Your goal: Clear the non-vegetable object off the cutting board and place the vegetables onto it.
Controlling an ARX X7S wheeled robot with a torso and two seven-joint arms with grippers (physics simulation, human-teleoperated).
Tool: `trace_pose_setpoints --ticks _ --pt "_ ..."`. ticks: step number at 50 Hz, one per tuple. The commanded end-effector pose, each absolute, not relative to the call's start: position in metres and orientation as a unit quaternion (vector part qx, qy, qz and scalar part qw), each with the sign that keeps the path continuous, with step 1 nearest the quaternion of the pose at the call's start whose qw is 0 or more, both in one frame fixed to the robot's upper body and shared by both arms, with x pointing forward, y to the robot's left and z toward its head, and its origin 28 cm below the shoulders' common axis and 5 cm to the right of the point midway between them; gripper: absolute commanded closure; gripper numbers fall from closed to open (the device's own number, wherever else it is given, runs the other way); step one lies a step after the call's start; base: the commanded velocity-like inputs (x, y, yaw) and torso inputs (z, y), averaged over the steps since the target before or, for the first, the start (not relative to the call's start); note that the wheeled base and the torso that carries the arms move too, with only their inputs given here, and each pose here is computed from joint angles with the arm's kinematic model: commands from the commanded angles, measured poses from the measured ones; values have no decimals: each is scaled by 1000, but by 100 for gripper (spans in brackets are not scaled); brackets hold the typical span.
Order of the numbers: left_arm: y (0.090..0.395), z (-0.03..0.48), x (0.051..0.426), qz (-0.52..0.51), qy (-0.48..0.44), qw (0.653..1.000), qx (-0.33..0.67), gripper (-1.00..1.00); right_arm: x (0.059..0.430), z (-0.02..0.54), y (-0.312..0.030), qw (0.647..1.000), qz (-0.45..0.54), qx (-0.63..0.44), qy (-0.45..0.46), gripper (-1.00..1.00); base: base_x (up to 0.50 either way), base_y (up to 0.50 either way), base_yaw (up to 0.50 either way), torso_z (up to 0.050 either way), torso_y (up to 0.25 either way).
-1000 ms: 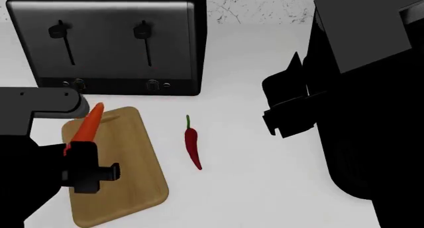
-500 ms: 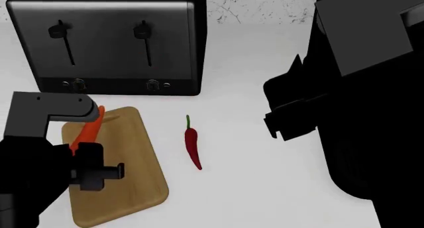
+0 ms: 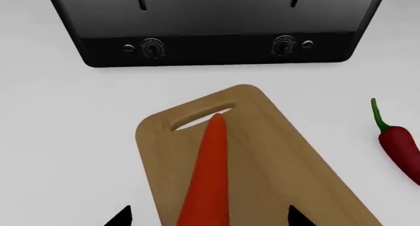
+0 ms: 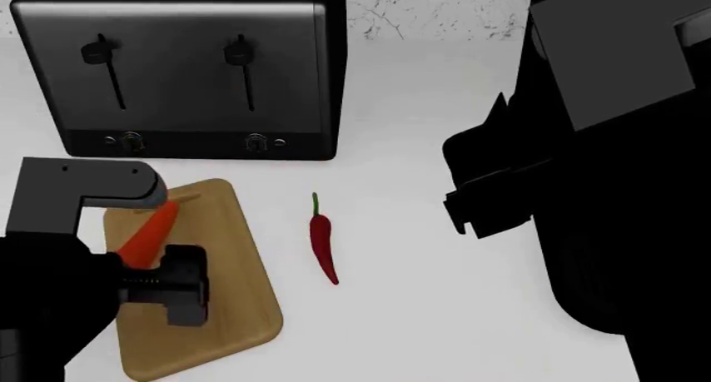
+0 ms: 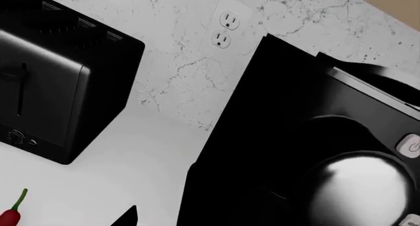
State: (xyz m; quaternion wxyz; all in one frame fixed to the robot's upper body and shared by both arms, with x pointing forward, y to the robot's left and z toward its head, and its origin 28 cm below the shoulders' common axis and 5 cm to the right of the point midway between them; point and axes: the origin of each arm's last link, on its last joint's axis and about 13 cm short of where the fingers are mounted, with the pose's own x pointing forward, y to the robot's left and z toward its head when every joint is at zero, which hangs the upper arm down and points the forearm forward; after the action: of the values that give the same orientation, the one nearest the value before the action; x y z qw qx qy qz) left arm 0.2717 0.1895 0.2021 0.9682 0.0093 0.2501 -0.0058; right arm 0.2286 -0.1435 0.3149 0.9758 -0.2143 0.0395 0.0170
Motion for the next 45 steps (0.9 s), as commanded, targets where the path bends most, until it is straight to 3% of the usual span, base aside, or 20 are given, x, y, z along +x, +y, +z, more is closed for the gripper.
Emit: trace_pose_setpoints --ticks 1,22,45 --pt "188 221 266 -26 221 975 -5 -100 229 321 -141 977 28 -209 27 -100 0 0 0 0 0" --pt "201 267 227 -58 133 989 -19 -100 233 324 -137 976 43 -211 45 -100 0 0 0 0 0" --pt "222 261 193 -48 76 989 -118 -100 258 328 -128 976 133 -116 127 -100 0 0 0 0 0"
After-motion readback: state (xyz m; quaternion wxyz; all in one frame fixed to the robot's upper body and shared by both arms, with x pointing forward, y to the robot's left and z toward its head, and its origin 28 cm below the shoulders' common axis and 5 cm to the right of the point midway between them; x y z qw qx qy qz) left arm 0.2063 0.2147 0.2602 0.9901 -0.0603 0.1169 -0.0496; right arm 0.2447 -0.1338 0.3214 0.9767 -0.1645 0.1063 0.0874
